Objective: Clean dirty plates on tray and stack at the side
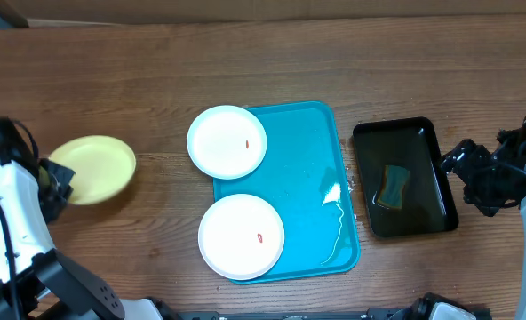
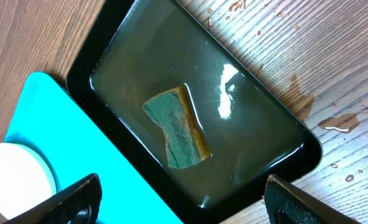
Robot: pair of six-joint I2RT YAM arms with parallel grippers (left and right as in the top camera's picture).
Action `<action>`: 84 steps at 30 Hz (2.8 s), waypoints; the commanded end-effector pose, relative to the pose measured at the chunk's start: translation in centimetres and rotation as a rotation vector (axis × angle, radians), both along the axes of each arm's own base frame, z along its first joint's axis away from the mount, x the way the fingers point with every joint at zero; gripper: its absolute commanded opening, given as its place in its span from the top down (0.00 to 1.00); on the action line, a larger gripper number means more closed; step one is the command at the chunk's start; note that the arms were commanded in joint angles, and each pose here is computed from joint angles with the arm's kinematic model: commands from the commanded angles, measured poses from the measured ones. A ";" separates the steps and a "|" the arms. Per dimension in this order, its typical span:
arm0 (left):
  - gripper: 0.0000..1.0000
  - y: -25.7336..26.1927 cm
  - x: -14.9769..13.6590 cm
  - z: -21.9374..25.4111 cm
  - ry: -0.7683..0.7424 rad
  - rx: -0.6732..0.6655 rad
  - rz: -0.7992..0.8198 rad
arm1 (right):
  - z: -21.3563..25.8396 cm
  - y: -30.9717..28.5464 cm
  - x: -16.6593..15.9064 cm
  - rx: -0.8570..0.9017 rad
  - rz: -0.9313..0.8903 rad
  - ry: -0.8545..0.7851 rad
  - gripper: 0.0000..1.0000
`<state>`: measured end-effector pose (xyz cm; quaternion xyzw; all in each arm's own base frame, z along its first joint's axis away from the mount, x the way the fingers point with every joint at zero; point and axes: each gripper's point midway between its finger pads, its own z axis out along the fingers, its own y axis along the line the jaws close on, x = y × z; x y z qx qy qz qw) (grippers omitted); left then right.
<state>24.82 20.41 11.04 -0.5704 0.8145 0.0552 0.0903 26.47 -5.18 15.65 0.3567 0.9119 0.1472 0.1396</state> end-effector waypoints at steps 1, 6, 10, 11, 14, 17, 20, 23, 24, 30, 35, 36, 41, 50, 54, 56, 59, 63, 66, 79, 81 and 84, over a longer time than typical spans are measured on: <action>0.96 -1.3 -0.9 -2.7 0.013 -0.051 -0.011 | 0.3 -0.1 0.2 -0.003 0.002 -0.016 0.15; 0.91 -1.7 -1.3 -3.5 0.024 -0.062 -0.038 | 0.3 -0.1 0.2 -0.003 0.002 -0.016 0.15; 0.70 -3.6 1.8 -2.1 -0.103 -0.154 -0.201 | 0.3 -0.1 0.2 -0.003 0.002 -0.016 0.14; 0.67 -4.5 3.0 -1.5 -0.154 -0.184 -0.262 | 0.3 -0.1 0.2 -0.003 0.002 -0.016 0.14; 0.56 -7.9 6.5 0.4 -0.301 -0.250 -0.493 | 0.3 -0.1 0.2 -0.003 0.002 -0.016 0.14; 0.36 -11.9 8.8 1.1 -0.353 -0.249 -0.734 | 0.3 -0.1 0.2 -0.003 0.002 -0.016 0.14; 0.14 -14.8 9.9 0.7 -0.293 -0.160 -0.934 | 0.3 -0.1 0.2 -0.003 0.002 -0.016 0.14; 0.08 -16.9 11.1 0.3 -0.220 -0.028 -1.074 | 0.3 -0.1 0.2 -0.003 0.002 -0.016 0.14; 0.07 -17.3 11.5 0.2 -0.201 0.012 -1.097 | 0.3 -0.1 0.2 -0.003 0.002 -0.015 0.14; 0.19 -20.3 14.1 -2.0 -0.168 0.099 -1.178 | 0.3 -0.1 0.2 -0.003 0.002 -0.015 0.14; 0.35 -22.4 15.0 -4.6 -0.165 0.046 -1.213 | 0.3 -0.1 0.2 -0.003 0.002 -0.016 0.14; 0.36 -22.7 15.0 -5.0 -0.158 0.041 -1.218 | 0.3 -0.1 0.2 -0.003 0.002 -0.016 0.14; 0.55 -23.2 14.7 -7.4 -0.104 0.009 -1.234 | 0.3 0.0 0.1 -0.001 0.002 -0.011 0.14; 0.96 -26.2 13.9 -5.7 -0.161 -0.141 -1.233 | 0.7 1.5 0.6 0.027 0.107 -0.053 0.19; 0.96 -28.7 13.4 -4.6 -0.168 -0.192 -1.285 | 0.7 3.5 1.1 0.025 0.209 -0.076 0.23; 0.96 -30.0 12.9 -4.6 -0.158 -0.198 -1.319 | 0.5 4.7 1.3 0.018 0.258 -0.072 0.24; 0.96 -32.0 12.3 -4.7 -0.148 -0.197 -1.369 | -0.5 5.9 1.5 -0.031 0.301 -0.047 0.26; 0.96 -32.9 11.5 -5.0 -0.098 -0.175 -1.274 | -3.1 6.3 1.4 -0.068 0.266 0.028 0.27; 0.94 -33.4 11.0 -5.2 -0.084 -0.198 -1.205 | -5.6 7.0 1.1 -0.043 0.260 0.092 0.39; 0.50 -34.2 11.3 -5.0 -0.108 -0.181 -1.276 | -15.9 7.2 2.4 -0.009 0.275 0.267 0.63; 0.48 -34.5 11.4 -5.0 -0.114 -0.170 -1.321 | -17.0 7.3 2.0 0.000 0.274 0.302 0.84; 0.46 -35.2 11.4 -4.9 -0.122 -0.154 -1.404 | -17.3 7.3 1.5 0.008 0.273 0.338 0.96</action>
